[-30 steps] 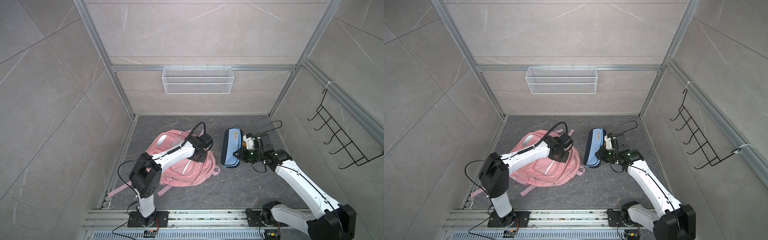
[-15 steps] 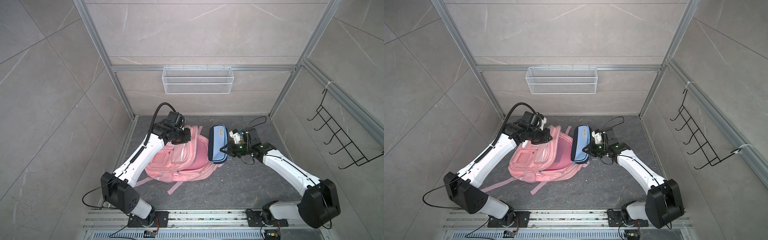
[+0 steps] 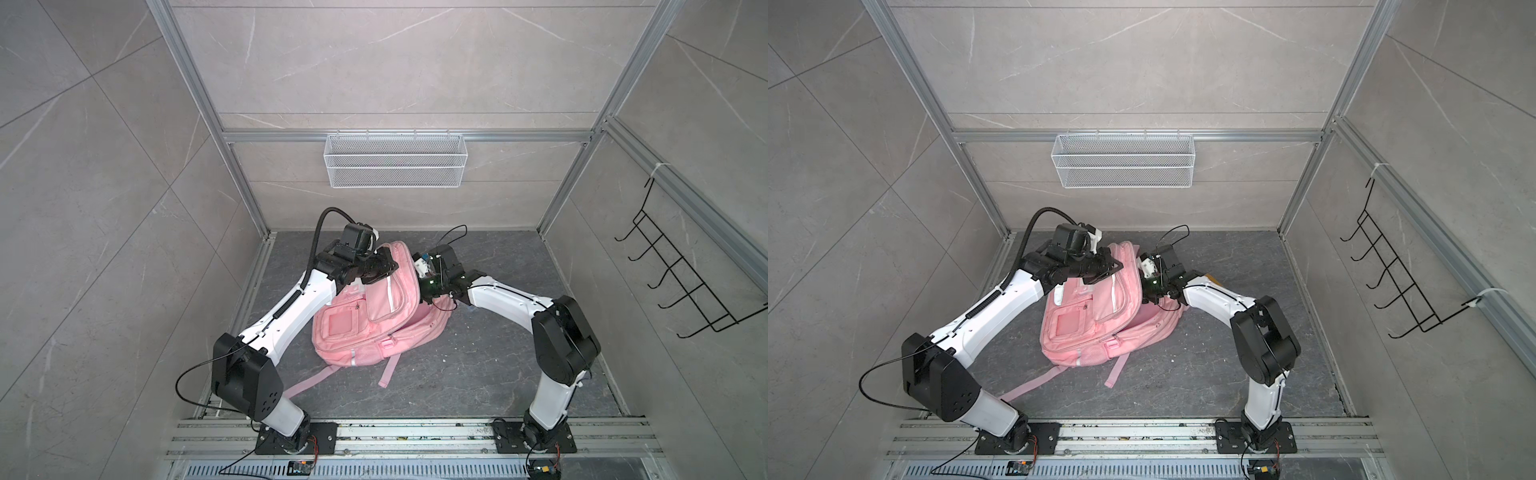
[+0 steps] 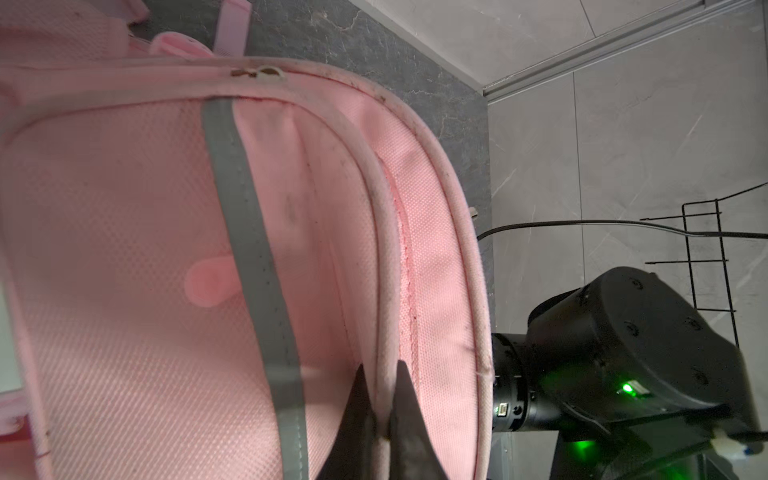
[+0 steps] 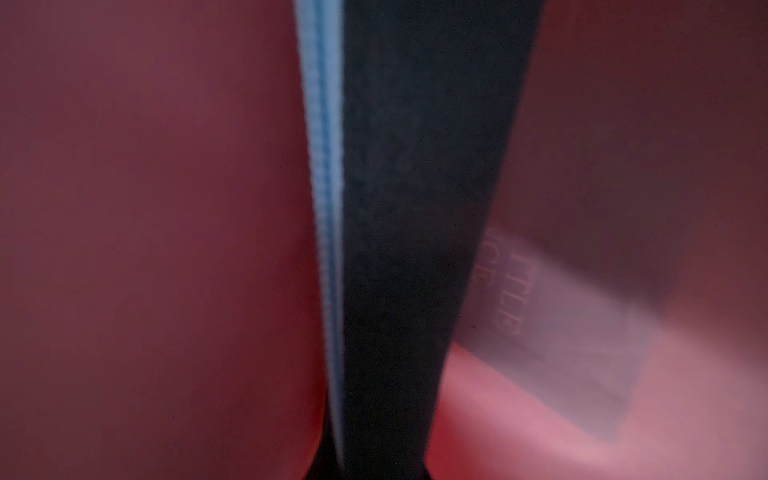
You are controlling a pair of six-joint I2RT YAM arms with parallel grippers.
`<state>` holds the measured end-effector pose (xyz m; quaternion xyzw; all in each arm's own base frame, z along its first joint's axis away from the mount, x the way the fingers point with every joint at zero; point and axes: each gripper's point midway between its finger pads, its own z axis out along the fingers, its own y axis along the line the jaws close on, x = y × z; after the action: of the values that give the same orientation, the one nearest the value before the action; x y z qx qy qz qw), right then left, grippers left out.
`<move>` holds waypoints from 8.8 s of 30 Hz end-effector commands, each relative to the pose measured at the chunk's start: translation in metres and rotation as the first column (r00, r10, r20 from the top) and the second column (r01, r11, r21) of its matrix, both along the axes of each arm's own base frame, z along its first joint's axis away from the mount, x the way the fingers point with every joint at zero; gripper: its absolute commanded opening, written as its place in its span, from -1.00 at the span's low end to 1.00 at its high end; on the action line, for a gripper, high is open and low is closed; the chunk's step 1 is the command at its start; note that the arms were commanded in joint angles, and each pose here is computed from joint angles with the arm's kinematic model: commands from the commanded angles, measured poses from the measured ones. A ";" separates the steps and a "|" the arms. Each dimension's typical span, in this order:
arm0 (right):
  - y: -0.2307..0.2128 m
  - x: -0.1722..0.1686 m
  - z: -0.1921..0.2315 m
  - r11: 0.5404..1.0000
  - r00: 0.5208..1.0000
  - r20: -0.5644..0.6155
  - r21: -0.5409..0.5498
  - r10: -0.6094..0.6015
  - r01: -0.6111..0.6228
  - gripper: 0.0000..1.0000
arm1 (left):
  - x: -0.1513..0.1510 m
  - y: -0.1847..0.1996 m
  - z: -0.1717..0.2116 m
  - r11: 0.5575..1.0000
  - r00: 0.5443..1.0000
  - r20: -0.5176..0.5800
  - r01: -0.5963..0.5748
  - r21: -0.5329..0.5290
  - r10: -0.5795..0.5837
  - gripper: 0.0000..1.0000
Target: Pack the student bag
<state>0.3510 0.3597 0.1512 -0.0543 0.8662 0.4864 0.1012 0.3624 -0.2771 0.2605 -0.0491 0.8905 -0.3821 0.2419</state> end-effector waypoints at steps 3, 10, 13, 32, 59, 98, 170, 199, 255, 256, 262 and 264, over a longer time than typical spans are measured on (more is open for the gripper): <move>0.053 -0.021 0.001 0.977 0.984 0.006 0.122 0.177 -0.176 -1.00 | 0.008 -0.034 0.103 0.963 0.966 0.257 0.100 -0.250 -0.033 -1.00; 0.087 -0.060 -0.016 0.920 0.936 -0.004 0.182 0.353 -0.346 -1.00 | 0.014 -0.030 0.095 0.971 0.968 0.250 0.076 -0.227 -0.018 -1.00; 0.095 -0.065 -0.026 0.910 0.928 -0.019 0.206 0.371 -0.360 -1.00 | 0.014 -0.037 0.096 0.963 0.967 0.250 0.106 -0.246 -0.043 -1.00; 0.155 -0.049 -0.018 0.770 0.897 -0.029 0.526 0.441 -0.362 -0.56 | 0.008 -0.048 0.113 0.892 0.965 0.261 0.135 -0.432 -0.019 -1.00; 0.029 -0.044 0.026 0.965 0.983 0.122 0.208 0.135 -0.158 1.00 | 0.012 0.043 0.041 0.994 0.978 0.198 -0.051 -0.100 0.070 -1.00; -0.146 -0.072 0.102 0.889 0.812 0.390 0.038 -0.434 0.456 1.00 | -0.001 0.031 -0.058 0.990 0.993 0.093 0.065 0.122 -0.076 -1.00; -0.106 -0.196 -0.074 0.567 0.977 0.213 -0.807 0.013 0.168 -0.96 | -0.177 0.135 -0.160 0.983 0.976 -0.191 -0.072 0.171 0.105 0.90; -0.202 -0.185 -0.025 0.588 0.954 0.263 -0.752 -0.147 0.298 -1.00 | -0.118 0.195 -0.146 0.899 0.964 -0.029 -0.235 0.370 0.264 -1.00; -0.246 -0.163 -0.015 0.471 0.960 0.249 -0.836 -0.130 0.280 -0.93 | -0.067 0.222 -0.104 0.917 0.969 0.093 -0.246 0.314 0.229 -1.00; -0.238 -0.162 -0.018 0.500 0.965 0.238 -0.825 -0.114 0.263 -0.86 | -0.067 0.215 -0.101 0.934 0.975 0.101 -0.218 0.284 0.197 -1.00; -0.195 -0.144 -0.022 0.619 0.966 0.255 -0.753 -0.037 0.222 -0.23 | -0.072 0.189 -0.098 0.979 0.993 0.084 -0.094 0.180 0.080 -1.00; -0.189 -0.141 -0.014 0.622 0.960 0.279 -0.752 -0.002 0.220 -0.03 | -0.073 0.187 -0.099 0.981 0.994 0.080 -0.089 0.171 0.076 -1.00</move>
<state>0.2076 0.1758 0.1341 -0.0749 0.9745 0.0782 0.1963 0.2631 -0.0956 0.1346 -0.0801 0.9252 -0.3014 0.2162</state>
